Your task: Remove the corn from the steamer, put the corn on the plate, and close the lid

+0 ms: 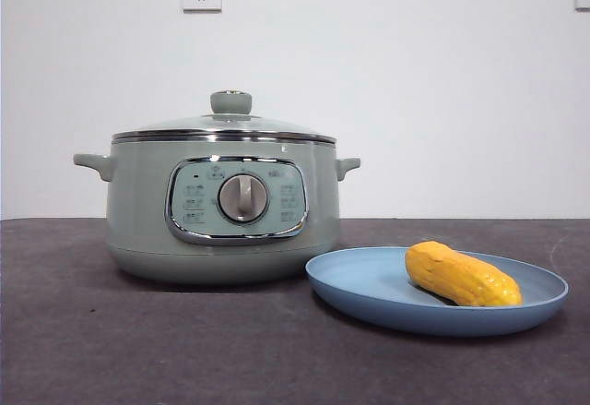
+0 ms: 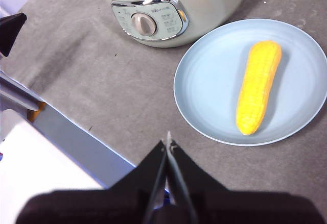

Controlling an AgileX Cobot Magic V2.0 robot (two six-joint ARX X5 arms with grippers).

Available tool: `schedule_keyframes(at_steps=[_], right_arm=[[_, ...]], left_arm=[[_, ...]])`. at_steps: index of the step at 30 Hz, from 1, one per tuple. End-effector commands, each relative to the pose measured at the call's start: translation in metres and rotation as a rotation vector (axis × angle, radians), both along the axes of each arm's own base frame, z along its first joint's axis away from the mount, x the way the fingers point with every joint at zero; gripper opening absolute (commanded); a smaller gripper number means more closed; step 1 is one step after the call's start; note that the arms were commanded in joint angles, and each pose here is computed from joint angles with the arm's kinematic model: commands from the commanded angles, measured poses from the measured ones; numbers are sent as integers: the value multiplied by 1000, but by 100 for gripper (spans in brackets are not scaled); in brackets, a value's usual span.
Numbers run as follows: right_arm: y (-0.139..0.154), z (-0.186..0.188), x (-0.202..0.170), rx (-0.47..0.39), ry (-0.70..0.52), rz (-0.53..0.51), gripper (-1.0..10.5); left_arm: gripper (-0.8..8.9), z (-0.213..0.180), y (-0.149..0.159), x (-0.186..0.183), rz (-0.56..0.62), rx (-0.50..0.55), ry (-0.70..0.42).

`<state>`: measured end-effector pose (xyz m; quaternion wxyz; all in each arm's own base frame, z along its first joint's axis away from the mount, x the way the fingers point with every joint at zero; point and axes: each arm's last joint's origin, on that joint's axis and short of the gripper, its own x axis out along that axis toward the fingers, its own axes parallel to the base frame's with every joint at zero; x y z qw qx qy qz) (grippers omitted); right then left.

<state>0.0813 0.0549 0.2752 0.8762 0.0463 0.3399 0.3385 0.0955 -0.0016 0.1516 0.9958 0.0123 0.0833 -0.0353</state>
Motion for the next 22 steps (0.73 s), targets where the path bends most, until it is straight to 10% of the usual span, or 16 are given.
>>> schedule_keyframes(at_steps=[1,14,22], right_arm=[[-1,2,1,-44,-73,11,1],[-36,-29,9,-36,-577,-367,1],[-42,-96,13,25,-630,-480,1]], left_arm=[[-4,-4,0,1,-2,-10,9],[-4,-4,0,1,-2,-10,9],[-4,-4,0,1,-2,-10,9]])
